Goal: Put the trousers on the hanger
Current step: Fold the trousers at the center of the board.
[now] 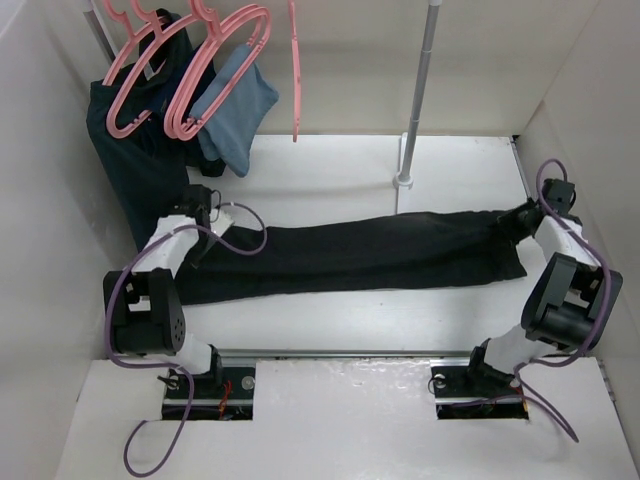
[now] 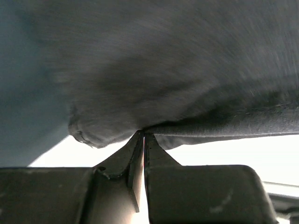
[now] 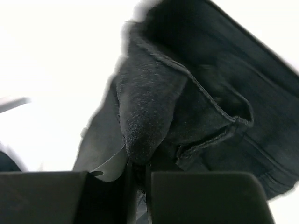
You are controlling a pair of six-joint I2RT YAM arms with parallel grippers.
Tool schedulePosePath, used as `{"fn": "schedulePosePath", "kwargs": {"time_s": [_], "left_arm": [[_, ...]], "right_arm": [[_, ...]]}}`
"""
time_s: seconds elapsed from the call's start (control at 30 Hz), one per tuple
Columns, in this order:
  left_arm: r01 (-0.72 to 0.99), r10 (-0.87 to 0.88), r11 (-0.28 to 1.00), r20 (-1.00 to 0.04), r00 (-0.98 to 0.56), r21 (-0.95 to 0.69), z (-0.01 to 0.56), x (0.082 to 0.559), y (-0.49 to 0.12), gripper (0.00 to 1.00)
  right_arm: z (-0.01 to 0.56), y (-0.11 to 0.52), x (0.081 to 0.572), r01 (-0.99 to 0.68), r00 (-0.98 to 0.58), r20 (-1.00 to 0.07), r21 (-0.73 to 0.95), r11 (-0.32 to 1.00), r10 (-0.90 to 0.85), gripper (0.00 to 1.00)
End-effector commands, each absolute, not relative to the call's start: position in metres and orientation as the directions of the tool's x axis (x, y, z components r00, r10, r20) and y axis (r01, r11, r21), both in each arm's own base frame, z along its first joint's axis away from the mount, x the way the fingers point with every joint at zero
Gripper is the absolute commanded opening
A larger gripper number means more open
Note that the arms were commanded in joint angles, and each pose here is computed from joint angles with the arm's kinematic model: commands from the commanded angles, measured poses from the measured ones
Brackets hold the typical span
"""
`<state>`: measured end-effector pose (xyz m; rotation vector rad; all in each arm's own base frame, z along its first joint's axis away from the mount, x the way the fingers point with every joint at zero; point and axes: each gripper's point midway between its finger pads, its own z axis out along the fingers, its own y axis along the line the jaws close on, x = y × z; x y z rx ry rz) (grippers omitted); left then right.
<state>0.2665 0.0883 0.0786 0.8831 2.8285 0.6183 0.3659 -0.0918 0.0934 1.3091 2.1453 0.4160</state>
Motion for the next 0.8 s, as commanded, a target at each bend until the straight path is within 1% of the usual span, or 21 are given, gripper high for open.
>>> {"fn": "schedulePosePath", "kwargs": {"time_s": [0.0, 0.07, 0.1, 0.17, 0.2, 0.23, 0.27, 0.3, 0.33, 0.37, 0.4, 0.43, 0.5, 0.53, 0.57, 0.6, 0.63, 0.67, 0.7, 0.73, 0.77], "left_arm": [[0.396, 0.513, 0.810, -0.197, -0.836, 0.432, 0.121, 0.307, 0.081, 0.00], [0.324, 0.496, 0.817, -0.298, -0.815, 0.476, 0.153, 0.331, 0.085, 0.00], [0.309, 0.497, 0.817, -0.322, -0.806, 0.487, 0.163, 0.336, 0.085, 0.00], [0.239, 0.485, 0.807, -0.375, -0.790, 0.539, 0.188, 0.348, 0.095, 0.00], [0.220, 0.482, 0.802, -0.385, -0.787, 0.555, 0.194, 0.348, 0.097, 0.00], [0.191, 0.472, 0.800, -0.398, -0.787, 0.569, 0.204, 0.347, 0.103, 0.00], [0.181, 0.470, 0.796, -0.402, -0.786, 0.577, 0.205, 0.348, 0.105, 0.00], [0.201, 0.476, 0.793, -0.379, -0.793, 0.575, 0.200, 0.341, 0.105, 0.00], [0.231, 0.486, 0.788, -0.346, -0.802, 0.571, 0.191, 0.335, 0.105, 0.00], [0.279, 0.505, 0.786, -0.313, -0.805, 0.551, 0.179, 0.329, 0.101, 0.00], [0.351, 0.531, 0.777, -0.245, -0.811, 0.523, 0.155, 0.311, 0.099, 0.00], [0.374, 0.531, 0.778, -0.210, -0.821, 0.505, 0.140, 0.301, 0.098, 0.00], [0.417, 0.541, 0.757, -0.124, -0.832, 0.504, 0.120, 0.277, 0.103, 0.00], [0.463, 0.544, 0.751, -0.044, -0.838, 0.470, 0.094, 0.254, 0.104, 0.00], [0.475, 0.541, 0.748, -0.012, -0.841, 0.463, 0.084, 0.244, 0.105, 0.00], [0.496, 0.541, 0.750, 0.025, -0.840, 0.438, 0.072, 0.233, 0.105, 0.00], [0.531, 0.547, 0.742, 0.089, -0.833, 0.409, 0.057, 0.215, 0.106, 0.00], [0.539, 0.544, 0.739, 0.114, -0.832, 0.405, 0.052, 0.208, 0.107, 0.00], [0.555, 0.545, 0.740, 0.145, -0.826, 0.381, 0.043, 0.202, 0.104, 0.00], [0.557, 0.542, 0.737, 0.158, -0.825, 0.383, 0.040, 0.200, 0.106, 0.00], [0.545, 0.531, 0.745, 0.153, -0.834, 0.385, 0.040, 0.199, 0.105, 0.00]], "right_arm": [[0.186, -0.112, 0.419, 0.485, -0.363, -0.615, 0.517, 0.706, 0.700, 0.00], [0.219, -0.106, 0.431, 0.405, -0.371, -0.719, 0.444, 0.799, 0.588, 0.00], [0.251, -0.105, 0.433, 0.328, -0.342, -0.803, 0.385, 0.863, 0.489, 0.00], [0.280, -0.095, 0.431, 0.236, -0.283, -0.866, 0.353, 0.905, 0.412, 0.00], [0.269, -0.093, 0.423, 0.230, -0.282, -0.873, 0.341, 0.912, 0.398, 0.00], [0.295, -0.091, 0.415, 0.195, -0.195, -0.913, 0.321, 0.927, 0.358, 0.00], [0.295, -0.093, 0.409, 0.207, -0.173, -0.920, 0.315, 0.926, 0.351, 0.00], [0.269, -0.093, 0.400, 0.242, -0.197, -0.907, 0.322, 0.915, 0.371, 0.00], [0.268, -0.099, 0.391, 0.278, -0.167, -0.908, 0.330, 0.902, 0.384, 0.00], [0.256, -0.100, 0.386, 0.320, -0.154, -0.883, 0.380, 0.868, 0.444, 0.00], [0.226, -0.113, 0.371, 0.422, -0.145, -0.833, 0.435, 0.795, 0.533, 0.00], [0.206, -0.118, 0.363, 0.461, -0.163, -0.821, 0.427, 0.778, 0.547, 0.00], [0.178, -0.120, 0.347, 0.534, -0.121, -0.731, 0.522, 0.665, 0.671, 0.01], [0.152, -0.122, 0.335, 0.579, -0.122, -0.680, 0.542, 0.608, 0.723, 0.10], [0.139, -0.116, 0.329, 0.597, -0.132, -0.639, 0.559, 0.575, 0.758, 0.45], [0.122, -0.114, 0.326, 0.632, -0.129, -0.580, 0.577, 0.518, 0.804, 0.59], [0.112, -0.110, 0.324, 0.647, -0.150, -0.547, 0.576, 0.500, 0.824, 0.65], [0.099, -0.112, 0.317, 0.687, -0.155, -0.514, 0.557, 0.466, 0.843, 0.72], [0.079, -0.110, 0.308, 0.754, -0.166, -0.449, 0.516, 0.406, 0.878, 0.85], [0.071, -0.111, 0.303, 0.784, -0.165, -0.432, 0.488, 0.383, 0.887, 0.90], [0.067, -0.121, 0.299, 0.808, -0.147, -0.426, 0.469, 0.357, 0.893, 0.92]]}}
